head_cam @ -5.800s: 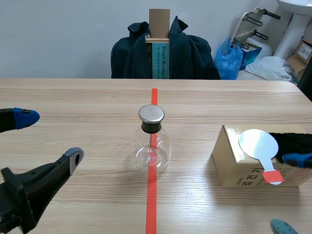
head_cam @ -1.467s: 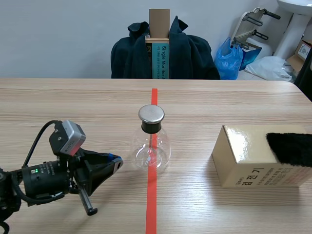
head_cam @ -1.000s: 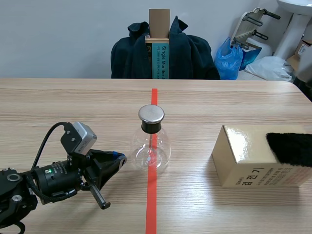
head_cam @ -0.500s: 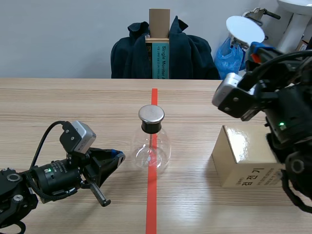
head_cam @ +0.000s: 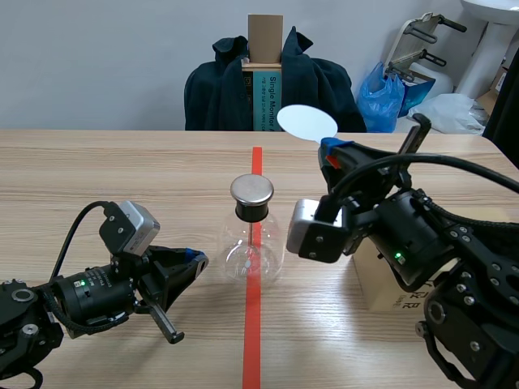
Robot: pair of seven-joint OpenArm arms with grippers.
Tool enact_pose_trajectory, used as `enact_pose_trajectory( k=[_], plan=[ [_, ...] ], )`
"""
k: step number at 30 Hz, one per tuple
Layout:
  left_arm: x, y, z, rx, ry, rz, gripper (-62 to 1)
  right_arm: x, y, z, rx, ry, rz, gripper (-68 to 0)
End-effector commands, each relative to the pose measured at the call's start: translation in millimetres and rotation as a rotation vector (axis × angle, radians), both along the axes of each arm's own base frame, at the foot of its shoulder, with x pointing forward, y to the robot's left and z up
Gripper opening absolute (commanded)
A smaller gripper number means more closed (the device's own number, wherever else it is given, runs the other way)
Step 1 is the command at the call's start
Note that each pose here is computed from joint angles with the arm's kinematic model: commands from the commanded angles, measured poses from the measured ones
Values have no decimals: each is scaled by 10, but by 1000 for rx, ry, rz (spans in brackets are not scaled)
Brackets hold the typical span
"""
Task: Do the electroscope experiment.
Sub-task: 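Bring the plate to the electroscope and point at the metal foil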
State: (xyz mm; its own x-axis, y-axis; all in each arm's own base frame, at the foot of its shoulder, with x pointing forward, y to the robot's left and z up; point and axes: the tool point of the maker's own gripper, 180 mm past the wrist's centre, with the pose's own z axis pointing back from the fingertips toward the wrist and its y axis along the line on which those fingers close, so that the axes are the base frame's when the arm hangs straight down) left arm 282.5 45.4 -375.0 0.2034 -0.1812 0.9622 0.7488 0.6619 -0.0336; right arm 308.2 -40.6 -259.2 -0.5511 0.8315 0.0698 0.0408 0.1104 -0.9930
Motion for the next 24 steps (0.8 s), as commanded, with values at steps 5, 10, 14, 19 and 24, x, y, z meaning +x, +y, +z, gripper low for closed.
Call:
enact_pose_trajectory(
  k=[5, 10, 14, 19, 24],
  plan=[
    [87, -14, 132, -29, -37, 7, -578, -22, -4, -102, -42, 16, 37, -667],
    [87, -14, 132, -29, -37, 7, -578, -84, 70, -137, -50, 24, 91, -667],
    [87, -14, 132, -29, -37, 7, -578, -146, 144, -135, -54, 19, 144, -667],
    [87, -14, 132, -29, -37, 7, -578, -299, 266, -182, -71, 22, 238, -667],
    [87, -14, 133, -29, -37, 7, -578, -417, 334, -234, -81, 33, 294, -667]
  ],
)
